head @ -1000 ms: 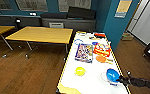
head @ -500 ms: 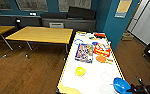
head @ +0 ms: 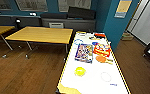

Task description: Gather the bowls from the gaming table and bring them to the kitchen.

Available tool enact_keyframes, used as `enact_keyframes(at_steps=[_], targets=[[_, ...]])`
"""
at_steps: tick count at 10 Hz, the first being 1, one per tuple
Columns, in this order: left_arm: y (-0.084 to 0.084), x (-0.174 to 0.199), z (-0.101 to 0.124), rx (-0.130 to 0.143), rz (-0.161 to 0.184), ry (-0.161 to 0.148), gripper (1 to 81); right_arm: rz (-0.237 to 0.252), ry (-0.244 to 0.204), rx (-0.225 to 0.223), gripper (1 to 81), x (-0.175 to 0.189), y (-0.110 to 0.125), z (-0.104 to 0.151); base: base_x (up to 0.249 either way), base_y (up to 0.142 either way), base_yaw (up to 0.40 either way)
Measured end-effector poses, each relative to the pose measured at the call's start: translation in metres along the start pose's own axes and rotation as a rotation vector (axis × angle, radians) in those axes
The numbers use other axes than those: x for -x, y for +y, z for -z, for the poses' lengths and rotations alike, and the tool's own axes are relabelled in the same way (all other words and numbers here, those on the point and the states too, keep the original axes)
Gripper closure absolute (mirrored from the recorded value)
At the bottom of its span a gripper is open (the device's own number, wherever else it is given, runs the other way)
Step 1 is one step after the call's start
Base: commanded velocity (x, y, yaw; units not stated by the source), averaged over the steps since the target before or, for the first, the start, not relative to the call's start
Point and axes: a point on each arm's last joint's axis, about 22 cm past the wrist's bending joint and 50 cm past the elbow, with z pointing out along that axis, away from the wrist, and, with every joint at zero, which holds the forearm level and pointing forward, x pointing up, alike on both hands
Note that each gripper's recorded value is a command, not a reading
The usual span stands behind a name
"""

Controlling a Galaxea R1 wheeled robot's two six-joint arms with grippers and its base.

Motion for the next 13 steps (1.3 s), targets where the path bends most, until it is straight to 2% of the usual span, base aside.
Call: enact_keyframes(at_steps=[1, 2, 4, 6, 7, 8, 9, 10, 11, 12, 13], targets=[[-0.006, -0.004, 0.016, 0.004, 0.000, 0.002, 1.0, -0.009, -0.024, 0.016, 81.1, 0.037, 0.026, -0.005, 0.000, 0.000, 0.000], [-0.009, -0.006, 0.031, 0.013, 0.001, 0.007, 1.0, -0.014, -0.024, 0.039, 81.1, 0.068, 0.057, -0.006, 0.000, 0.000, 0.000], [-0.016, -0.020, 0.065, 0.024, 0.002, 0.041, 1.0, -0.017, 0.004, 0.059, 81.1, 0.113, 0.102, -0.014, 0.000, 0.000, 0.000], [-0.013, -0.039, 0.103, 0.050, -0.001, 0.075, 1.0, -0.014, 0.044, 0.040, 81.1, 0.155, 0.123, -0.035, 0.000, 0.000, 0.000], [-0.006, -0.051, 0.120, 0.069, -0.004, 0.100, 1.0, -0.007, 0.069, 0.013, 81.1, 0.177, 0.124, -0.056, 0.000, 0.000, 0.000], [0.004, -0.065, 0.135, 0.091, -0.009, 0.120, 1.0, -0.001, 0.075, -0.015, 81.1, 0.196, 0.116, -0.076, 0.000, 0.000, 0.000], [0.016, -0.085, 0.152, 0.118, -0.019, 0.146, 1.0, 0.007, 0.082, -0.049, 81.1, 0.210, 0.104, -0.096, 0.000, 0.000, 0.000], [0.028, -0.114, 0.167, 0.141, -0.026, 0.181, 1.0, 0.019, 0.092, -0.061, 81.1, 0.216, 0.100, -0.109, 0.000, 0.000, 0.000], [0.042, -0.151, 0.177, 0.165, -0.050, 0.231, 1.0, 0.033, 0.097, -0.064, 81.1, 0.222, 0.099, -0.121, 0.000, 0.000, 0.000], [0.058, -0.185, 0.186, 0.191, -0.078, 0.267, 1.0, 0.049, 0.096, -0.073, 81.1, 0.230, 0.095, -0.134, 0.000, 0.000, 0.000], [0.068, -0.214, 0.196, 0.203, -0.096, 0.288, 1.0, 0.064, 0.091, -0.087, 81.1, 0.238, 0.087, -0.144, 0.000, 0.000, 0.000]])
